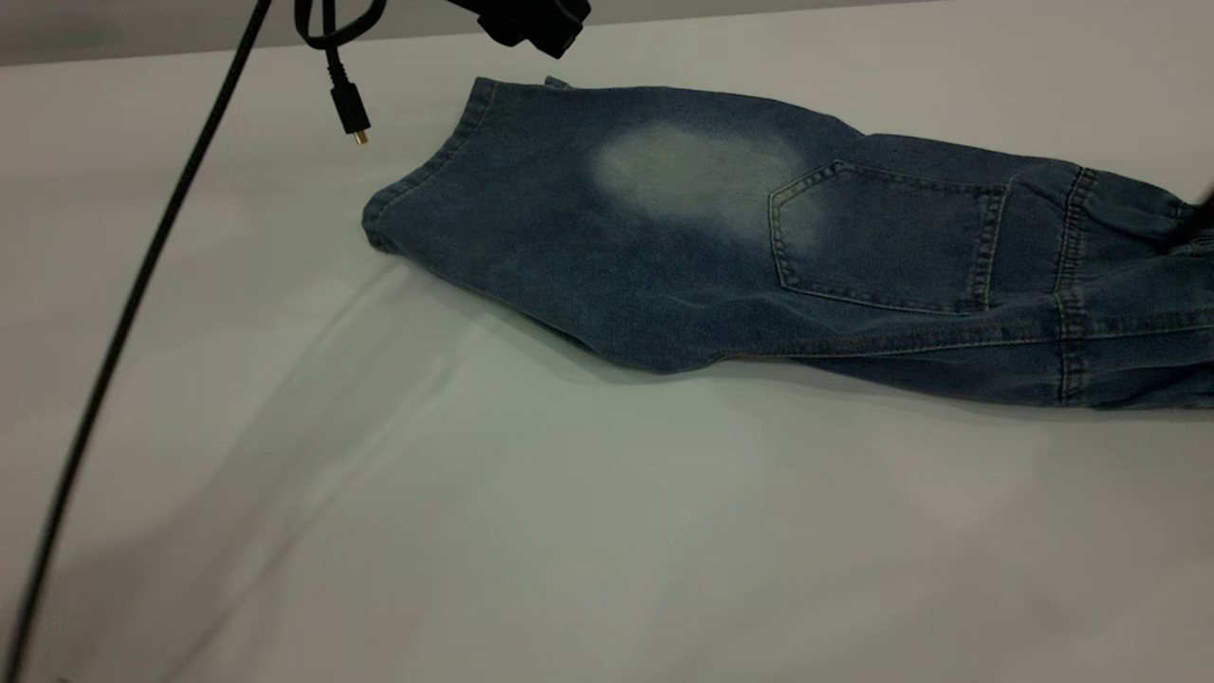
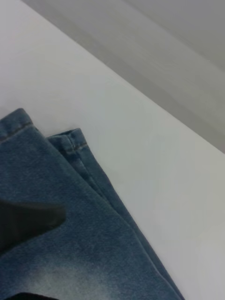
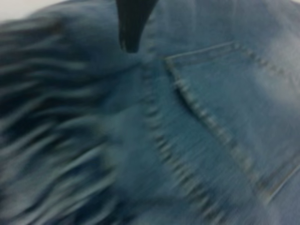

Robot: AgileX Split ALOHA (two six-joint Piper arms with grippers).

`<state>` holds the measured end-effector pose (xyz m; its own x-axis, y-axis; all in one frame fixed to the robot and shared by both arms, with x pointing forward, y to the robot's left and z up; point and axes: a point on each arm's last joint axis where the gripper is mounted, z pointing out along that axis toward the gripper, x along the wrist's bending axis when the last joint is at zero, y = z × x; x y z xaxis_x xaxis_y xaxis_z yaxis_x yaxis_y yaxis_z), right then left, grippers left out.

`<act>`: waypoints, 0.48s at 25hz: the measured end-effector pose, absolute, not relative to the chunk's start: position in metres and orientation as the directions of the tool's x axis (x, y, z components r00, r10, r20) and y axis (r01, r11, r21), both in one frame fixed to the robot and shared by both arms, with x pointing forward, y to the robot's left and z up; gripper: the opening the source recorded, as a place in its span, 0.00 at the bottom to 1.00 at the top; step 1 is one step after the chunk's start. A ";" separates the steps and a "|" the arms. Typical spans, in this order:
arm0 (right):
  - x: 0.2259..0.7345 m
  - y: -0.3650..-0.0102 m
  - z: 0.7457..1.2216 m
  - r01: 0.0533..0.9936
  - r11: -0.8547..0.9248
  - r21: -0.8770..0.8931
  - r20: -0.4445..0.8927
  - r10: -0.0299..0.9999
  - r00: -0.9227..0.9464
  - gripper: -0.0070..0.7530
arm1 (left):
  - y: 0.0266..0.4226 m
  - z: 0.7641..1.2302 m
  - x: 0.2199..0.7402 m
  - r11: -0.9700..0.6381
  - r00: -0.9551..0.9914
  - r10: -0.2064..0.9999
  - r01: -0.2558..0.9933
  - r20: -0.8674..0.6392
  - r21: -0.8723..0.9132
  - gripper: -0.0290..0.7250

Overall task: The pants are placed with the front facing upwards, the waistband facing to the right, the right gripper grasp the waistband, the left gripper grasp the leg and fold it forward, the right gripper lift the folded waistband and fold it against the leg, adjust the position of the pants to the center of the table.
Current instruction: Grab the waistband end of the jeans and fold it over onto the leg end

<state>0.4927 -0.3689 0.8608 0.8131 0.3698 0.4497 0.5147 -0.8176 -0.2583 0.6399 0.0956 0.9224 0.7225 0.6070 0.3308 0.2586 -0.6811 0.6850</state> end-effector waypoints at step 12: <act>0.481 -0.398 0.866 0.480 -0.829 -0.288 0.526 0.282 0.802 0.79 | 0.096 0.922 0.640 -0.682 0.723 0.606 0.258 0.332 0.685 0.51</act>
